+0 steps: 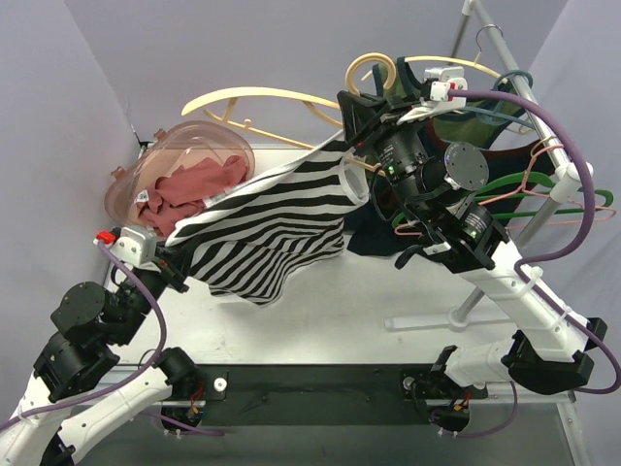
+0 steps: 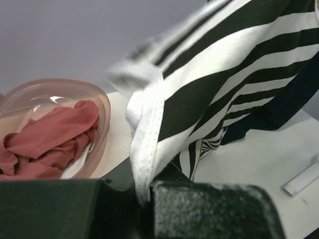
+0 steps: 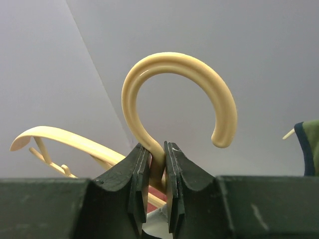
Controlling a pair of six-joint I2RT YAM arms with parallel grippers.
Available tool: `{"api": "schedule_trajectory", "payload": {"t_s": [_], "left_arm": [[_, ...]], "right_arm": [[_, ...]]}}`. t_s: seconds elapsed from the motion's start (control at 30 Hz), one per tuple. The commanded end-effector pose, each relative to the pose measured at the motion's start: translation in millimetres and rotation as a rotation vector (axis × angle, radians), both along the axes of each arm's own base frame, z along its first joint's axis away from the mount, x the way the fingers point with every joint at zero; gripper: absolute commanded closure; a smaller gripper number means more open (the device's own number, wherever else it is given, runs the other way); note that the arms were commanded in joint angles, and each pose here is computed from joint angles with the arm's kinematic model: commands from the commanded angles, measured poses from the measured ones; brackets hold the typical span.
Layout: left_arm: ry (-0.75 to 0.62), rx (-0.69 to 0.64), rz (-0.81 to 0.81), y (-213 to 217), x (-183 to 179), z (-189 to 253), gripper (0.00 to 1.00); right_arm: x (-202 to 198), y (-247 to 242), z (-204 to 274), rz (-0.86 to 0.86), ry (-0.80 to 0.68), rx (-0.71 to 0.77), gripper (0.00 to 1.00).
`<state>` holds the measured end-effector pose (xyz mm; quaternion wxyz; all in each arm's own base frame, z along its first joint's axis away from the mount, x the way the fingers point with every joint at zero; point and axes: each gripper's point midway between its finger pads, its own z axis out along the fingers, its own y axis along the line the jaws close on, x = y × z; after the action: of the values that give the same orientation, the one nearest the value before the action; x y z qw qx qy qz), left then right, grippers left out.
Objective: Remove the tank top from the hanger
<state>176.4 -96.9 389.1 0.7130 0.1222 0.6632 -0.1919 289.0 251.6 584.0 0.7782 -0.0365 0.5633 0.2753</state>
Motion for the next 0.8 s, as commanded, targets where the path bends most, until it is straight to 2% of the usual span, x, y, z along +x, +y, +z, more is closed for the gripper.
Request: {"api": "schedule_trajectory", "payload": {"t_s": [0.0,0.2,0.47,0.63,0.77], "left_arm": [[0.021,-0.061,0.038,4.8,2.1,3.8,1.00],[0.009,-0.101,-0.124,-27.0,-6.0,-0.5,1.00],[0.032,-0.085,-0.184,-45.6,-2.8,-11.8,1.00],[0.028,-0.075,-0.234,-55.2,-5.4,-14.8,1.00],[0.043,-0.055,-0.243,-58.5,-4.5,-24.1,1.00]], "right_arm": [[-13.6,-31.9,56.2,-0.019,-0.123,0.262,1.00],[-19.5,-17.4,63.9,0.115,-0.138,0.415,1.00],[-17.2,2.3,78.3,0.204,-0.116,0.510,1.00],[-25.4,-0.5,85.9,0.269,-0.137,0.627,1.00],[-29.9,1.5,88.5,0.302,-0.159,0.627,1.00]]}}
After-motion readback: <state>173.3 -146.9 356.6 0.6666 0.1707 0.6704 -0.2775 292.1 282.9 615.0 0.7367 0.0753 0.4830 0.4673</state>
